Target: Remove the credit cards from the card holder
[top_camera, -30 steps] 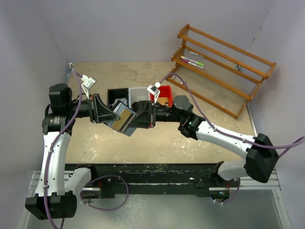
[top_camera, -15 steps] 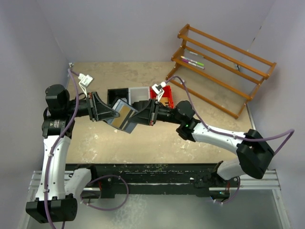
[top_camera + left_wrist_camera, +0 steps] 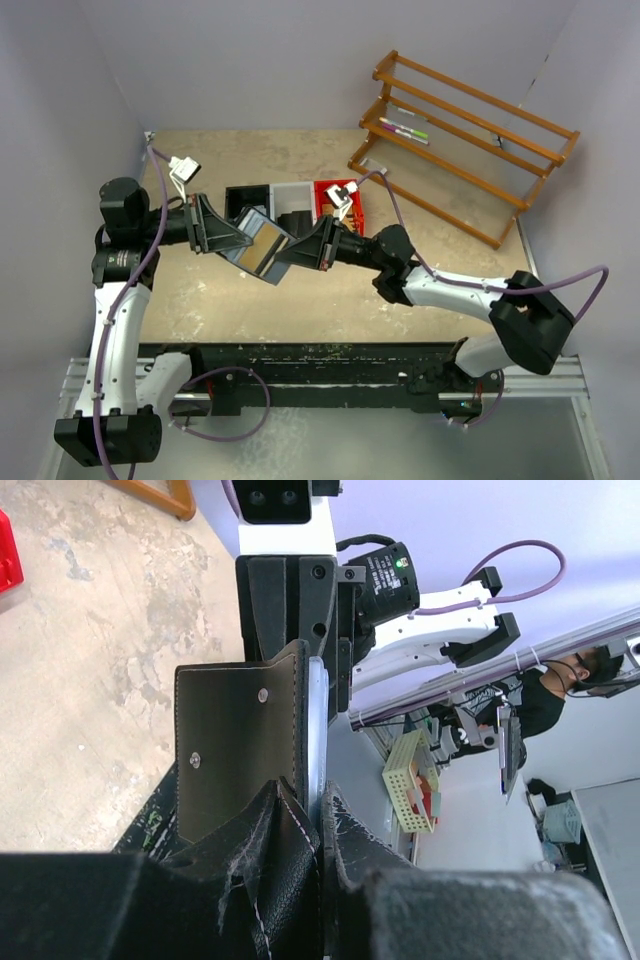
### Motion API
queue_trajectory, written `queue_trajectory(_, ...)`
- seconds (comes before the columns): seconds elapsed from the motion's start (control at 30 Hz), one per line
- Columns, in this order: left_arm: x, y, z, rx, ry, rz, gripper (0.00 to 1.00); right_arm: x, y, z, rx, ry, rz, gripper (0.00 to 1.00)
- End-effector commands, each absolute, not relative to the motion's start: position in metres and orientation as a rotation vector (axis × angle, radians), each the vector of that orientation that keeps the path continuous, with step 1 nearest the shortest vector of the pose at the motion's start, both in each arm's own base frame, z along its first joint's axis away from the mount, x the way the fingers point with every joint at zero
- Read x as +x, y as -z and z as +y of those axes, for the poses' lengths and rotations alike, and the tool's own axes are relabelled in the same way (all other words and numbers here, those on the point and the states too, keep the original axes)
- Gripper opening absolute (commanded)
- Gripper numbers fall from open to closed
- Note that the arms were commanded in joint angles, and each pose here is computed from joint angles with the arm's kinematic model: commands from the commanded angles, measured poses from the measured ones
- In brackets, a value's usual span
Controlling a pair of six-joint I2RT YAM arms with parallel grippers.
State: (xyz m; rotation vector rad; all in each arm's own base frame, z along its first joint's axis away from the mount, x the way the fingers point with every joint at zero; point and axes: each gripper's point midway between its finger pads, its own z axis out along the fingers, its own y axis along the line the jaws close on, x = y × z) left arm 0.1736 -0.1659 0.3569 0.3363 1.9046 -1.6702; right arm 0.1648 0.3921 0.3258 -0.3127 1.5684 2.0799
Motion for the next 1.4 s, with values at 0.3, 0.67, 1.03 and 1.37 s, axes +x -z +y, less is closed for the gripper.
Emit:
queue_trajectory(0.3,0.172,-0.374,-0.167,0.392,1.654,1.846,0.12,0.152,-0.350,0.377,-0.340,-2.101,1.436,0.02)
queue_trajectory(0.67,0.174,-0.375,-0.166,0.389,1.638,1.843,0.10,0.158,-0.376,0.385,-0.336,-2.170,1.346,0.16)
queue_trajectory(1.03,0.176,-0.381,-0.166,0.413,1.612,1.836,0.09,0.165,-0.334,0.353,-0.291,-2.093,1.487,0.00)
queue_trajectory(1.37,0.191,-0.370,-0.161,0.410,1.474,1.870,0.05,0.212,-0.265,0.302,-0.262,-1.708,1.896,0.00)
